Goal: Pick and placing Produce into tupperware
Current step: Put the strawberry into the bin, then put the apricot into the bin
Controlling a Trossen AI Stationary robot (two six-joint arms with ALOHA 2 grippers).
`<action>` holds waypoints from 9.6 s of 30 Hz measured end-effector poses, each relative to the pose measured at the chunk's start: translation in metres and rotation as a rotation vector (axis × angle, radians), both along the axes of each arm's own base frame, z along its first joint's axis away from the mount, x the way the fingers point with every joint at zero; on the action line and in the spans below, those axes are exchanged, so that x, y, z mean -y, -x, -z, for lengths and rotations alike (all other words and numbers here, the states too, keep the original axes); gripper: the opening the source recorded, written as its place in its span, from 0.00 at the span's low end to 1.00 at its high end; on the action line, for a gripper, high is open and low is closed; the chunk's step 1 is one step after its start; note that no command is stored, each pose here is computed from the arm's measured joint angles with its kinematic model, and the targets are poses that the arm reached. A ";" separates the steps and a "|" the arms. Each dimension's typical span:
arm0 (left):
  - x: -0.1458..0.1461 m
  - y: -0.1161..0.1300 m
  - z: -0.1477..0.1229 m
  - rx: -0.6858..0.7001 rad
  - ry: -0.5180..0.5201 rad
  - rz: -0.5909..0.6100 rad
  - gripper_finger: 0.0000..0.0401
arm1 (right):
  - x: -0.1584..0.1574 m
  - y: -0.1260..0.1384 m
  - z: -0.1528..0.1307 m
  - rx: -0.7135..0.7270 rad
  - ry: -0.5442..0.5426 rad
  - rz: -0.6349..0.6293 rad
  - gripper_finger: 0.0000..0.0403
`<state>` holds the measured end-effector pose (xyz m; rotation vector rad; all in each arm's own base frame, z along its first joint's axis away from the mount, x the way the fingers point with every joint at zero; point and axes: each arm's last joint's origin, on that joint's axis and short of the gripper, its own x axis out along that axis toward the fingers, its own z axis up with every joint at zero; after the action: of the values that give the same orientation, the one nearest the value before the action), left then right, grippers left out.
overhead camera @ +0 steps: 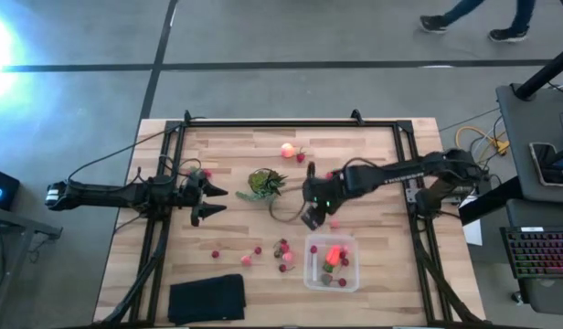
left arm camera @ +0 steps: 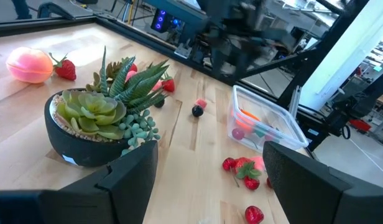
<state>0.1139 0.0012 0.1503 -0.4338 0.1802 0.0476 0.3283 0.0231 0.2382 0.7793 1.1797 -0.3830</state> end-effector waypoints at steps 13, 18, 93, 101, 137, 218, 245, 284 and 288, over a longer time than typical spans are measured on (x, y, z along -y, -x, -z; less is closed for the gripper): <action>0.000 0.000 0.000 0.000 0.000 0.000 0.69 | 0.043 0.016 0.007 -0.199 0.041 0.124 0.44; 0.000 0.000 0.000 0.000 0.000 -0.001 0.69 | 0.050 0.017 0.015 -0.247 -0.002 0.169 0.44; 0.000 0.000 0.000 0.000 0.000 0.000 0.69 | 0.088 0.035 0.095 -0.405 -0.049 0.364 0.48; 0.000 0.000 0.000 0.000 0.000 0.000 0.69 | 0.088 0.036 0.096 -0.413 -0.030 0.360 0.48; 0.000 0.000 0.000 0.001 0.000 -0.001 0.69 | -0.055 0.014 0.025 -0.142 -0.342 -0.060 0.40; 0.000 0.000 0.000 0.000 0.000 0.000 0.69 | 0.116 0.050 0.091 -0.292 0.166 -0.055 0.34; 0.000 0.000 0.000 0.000 0.000 0.000 0.69 | -0.011 0.060 -0.038 -0.096 -0.167 -0.218 0.32; 0.000 0.000 0.000 0.000 0.000 0.000 0.69 | 0.029 0.016 0.039 -0.405 -0.091 -0.036 0.61; 0.000 0.000 0.000 0.000 0.000 0.000 0.69 | 0.025 0.013 0.050 -0.440 -0.090 -0.071 0.58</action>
<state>0.1139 0.0013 0.1503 -0.4342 0.1802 0.0480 0.3155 -0.0019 0.1883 0.7492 1.6409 -0.4589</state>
